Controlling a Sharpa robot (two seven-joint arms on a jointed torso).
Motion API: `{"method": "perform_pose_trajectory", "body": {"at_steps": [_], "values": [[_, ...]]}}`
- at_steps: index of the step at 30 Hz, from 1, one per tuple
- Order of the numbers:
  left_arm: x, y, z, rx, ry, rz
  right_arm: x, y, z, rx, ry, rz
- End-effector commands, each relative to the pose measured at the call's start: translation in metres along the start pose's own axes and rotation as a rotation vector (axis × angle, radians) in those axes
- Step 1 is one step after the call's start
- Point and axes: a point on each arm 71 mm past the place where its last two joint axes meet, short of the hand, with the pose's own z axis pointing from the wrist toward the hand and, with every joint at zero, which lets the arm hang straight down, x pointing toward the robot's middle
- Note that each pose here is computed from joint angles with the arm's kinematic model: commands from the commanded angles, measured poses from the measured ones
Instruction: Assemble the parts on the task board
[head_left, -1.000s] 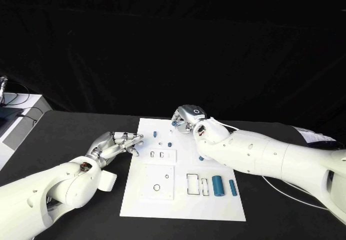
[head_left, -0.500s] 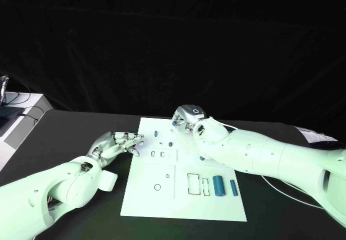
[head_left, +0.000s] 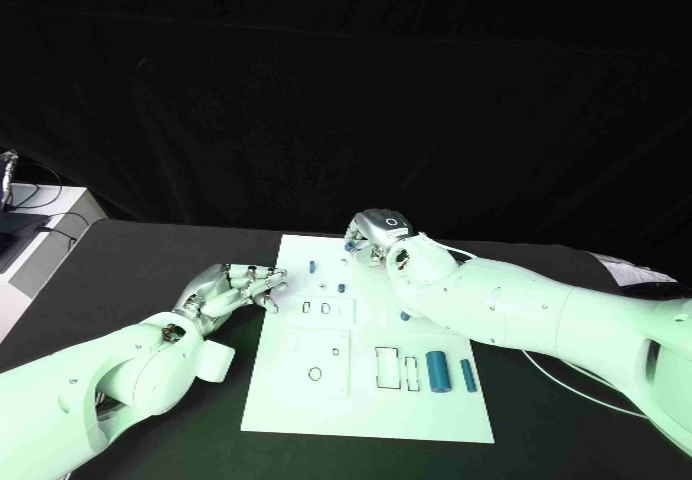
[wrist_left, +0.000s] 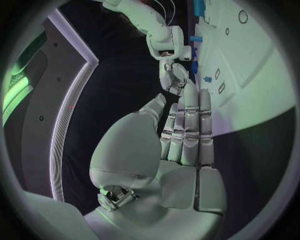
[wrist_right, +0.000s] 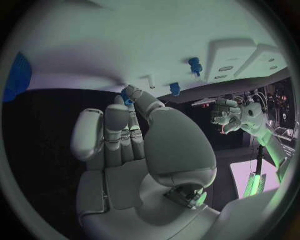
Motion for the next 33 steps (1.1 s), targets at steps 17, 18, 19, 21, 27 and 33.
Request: {"method": "perform_pose_trajectory", "body": {"at_steps": [17,18,19,21,27,33], "values": [[0.0002,-0.0009,0.0006,0.005,0.015,0.0,-0.007,-0.016,-0.011,0.019,-0.041,0.05],[-0.0002,-0.0008,0.0005,0.005,0.014,0.0,-0.009,-0.018,-0.013,0.021,-0.042,0.059],[-0.0006,-0.0007,0.0004,0.005,0.013,0.001,-0.011,-0.021,-0.015,0.024,-0.042,0.07],[-0.0011,-0.0006,0.0003,0.005,0.012,0.001,-0.015,-0.026,-0.021,0.03,-0.043,0.099],[-0.0022,-0.0002,0.0002,0.004,0.011,0.002,-0.034,-0.047,-0.041,0.068,-0.036,0.226],[-0.0019,-0.0003,0.0002,0.005,0.012,0.001,-0.046,-0.076,-0.06,0.124,0.012,0.278]]}}
